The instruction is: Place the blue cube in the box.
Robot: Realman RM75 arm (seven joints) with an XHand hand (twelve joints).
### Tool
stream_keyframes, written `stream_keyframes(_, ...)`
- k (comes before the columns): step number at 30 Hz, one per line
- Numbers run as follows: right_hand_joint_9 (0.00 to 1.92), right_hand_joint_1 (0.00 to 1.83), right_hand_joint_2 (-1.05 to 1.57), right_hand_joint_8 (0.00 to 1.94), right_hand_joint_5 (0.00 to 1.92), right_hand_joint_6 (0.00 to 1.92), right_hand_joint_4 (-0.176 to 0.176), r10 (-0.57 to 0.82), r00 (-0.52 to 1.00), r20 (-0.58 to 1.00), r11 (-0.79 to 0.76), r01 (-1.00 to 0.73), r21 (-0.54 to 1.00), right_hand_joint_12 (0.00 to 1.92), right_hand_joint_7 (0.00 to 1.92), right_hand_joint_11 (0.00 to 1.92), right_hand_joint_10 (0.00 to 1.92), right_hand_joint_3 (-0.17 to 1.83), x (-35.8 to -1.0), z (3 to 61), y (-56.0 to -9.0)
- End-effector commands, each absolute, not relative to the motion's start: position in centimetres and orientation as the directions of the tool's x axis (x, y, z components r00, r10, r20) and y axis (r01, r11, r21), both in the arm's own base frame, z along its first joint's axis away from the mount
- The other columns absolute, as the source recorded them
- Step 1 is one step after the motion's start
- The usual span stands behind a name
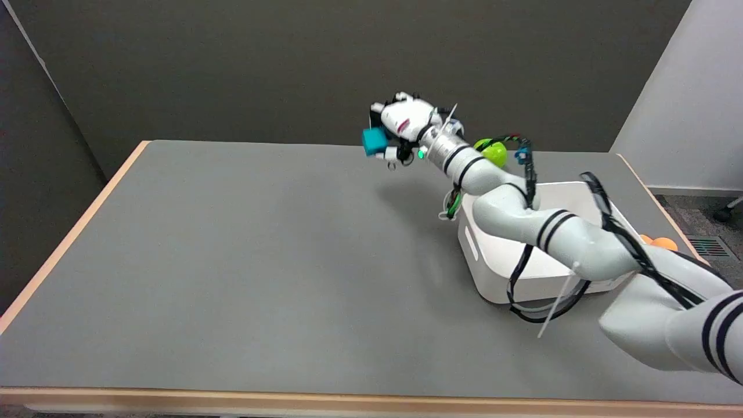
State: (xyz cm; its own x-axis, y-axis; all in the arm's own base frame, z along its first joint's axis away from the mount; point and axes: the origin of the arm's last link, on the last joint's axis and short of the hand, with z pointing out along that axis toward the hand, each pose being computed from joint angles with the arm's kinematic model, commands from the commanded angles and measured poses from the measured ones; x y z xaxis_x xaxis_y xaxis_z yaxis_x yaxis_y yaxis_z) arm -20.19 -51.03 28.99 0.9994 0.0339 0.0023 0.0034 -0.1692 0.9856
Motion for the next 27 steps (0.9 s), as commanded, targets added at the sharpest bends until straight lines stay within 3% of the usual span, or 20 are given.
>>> stream_keyframes(1,0.84,1.15,1.20,1.62,0.60,1.57,-0.176,0.480,0.877,-0.025,-0.150,0.110,0.982,1.92,0.64,0.22,1.92,0.25,-8.0,33.2,-40.8)
stream_keyframes(4,0.85,1.16,1.18,1.60,0.61,1.55,-0.176,0.510,0.859,-0.045,-0.112,0.118,0.987,1.92,0.66,0.25,1.91,0.27,-7.9,34.4,-38.2)
stream_keyframes(9,0.83,1.16,1.16,1.58,0.63,1.53,-0.176,0.546,0.812,-0.209,0.021,0.236,0.971,1.92,0.67,0.28,1.89,0.30,-7.8,36.0,-34.3)
stream_keyframes(15,0.84,1.17,1.13,1.55,0.65,1.51,-0.176,0.487,0.798,-0.354,0.171,0.311,0.935,1.92,0.69,0.34,1.87,0.33,-9.1,39.4,-30.4)
stream_keyframes(27,0.86,1.18,1.11,1.55,0.66,1.51,-0.176,0.336,0.888,-0.314,0.377,0.179,0.909,1.92,0.70,0.40,1.86,0.37,-15.1,47.1,-22.9)
